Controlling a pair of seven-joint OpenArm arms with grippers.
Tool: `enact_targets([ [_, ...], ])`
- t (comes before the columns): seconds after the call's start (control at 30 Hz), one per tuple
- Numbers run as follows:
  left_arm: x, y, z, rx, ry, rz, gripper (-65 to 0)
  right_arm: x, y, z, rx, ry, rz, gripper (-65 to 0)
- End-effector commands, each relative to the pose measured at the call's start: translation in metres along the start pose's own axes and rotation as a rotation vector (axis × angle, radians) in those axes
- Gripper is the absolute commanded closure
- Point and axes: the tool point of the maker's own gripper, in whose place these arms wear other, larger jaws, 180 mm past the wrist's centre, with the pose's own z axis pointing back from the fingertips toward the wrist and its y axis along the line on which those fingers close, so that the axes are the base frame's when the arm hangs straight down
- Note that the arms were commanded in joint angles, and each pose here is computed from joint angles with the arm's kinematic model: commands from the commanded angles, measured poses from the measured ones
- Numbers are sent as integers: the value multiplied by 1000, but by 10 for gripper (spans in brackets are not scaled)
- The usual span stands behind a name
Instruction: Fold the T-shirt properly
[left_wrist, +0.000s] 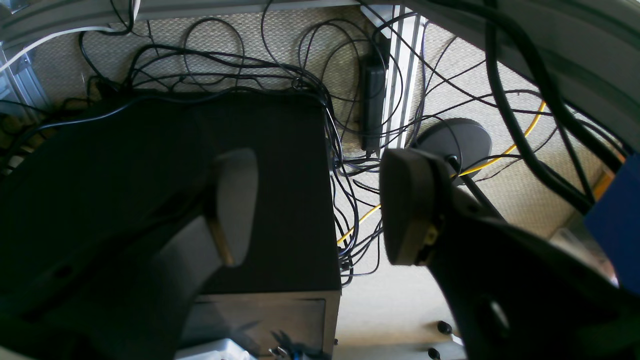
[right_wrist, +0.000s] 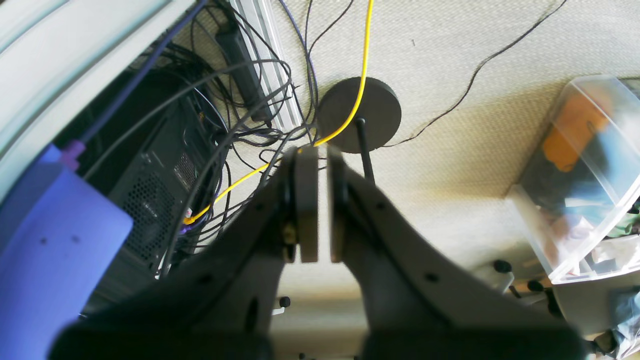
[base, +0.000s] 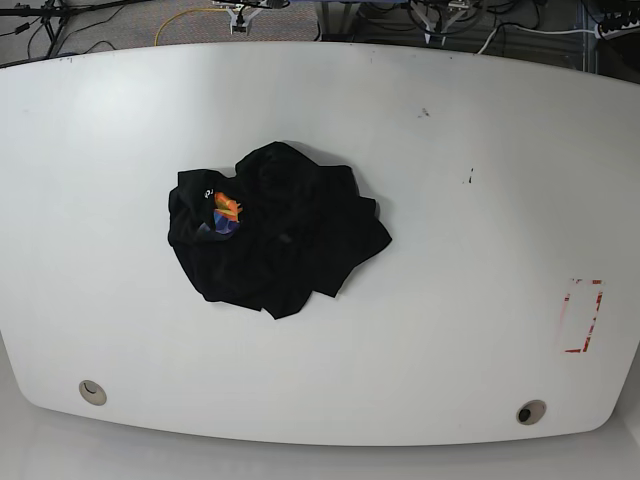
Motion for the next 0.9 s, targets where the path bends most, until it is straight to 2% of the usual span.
enact_targets([
  [0.0,-4,0,0,-3,4,-10,-352,-6,-1,0,-5,11,2,-29],
  [0.3,-7,-1,0,-7,8,-8,-327,-12,-2,-1,-9,22,2,-27],
  [0.5,-4,-1,0,-4,-1,-8,-347,-10,-1,-1,-7,12,3,-24],
  [0.87,-4,0,0,-2,-3,-6,-345,-10,-2,-1,-8,10,4,-24],
])
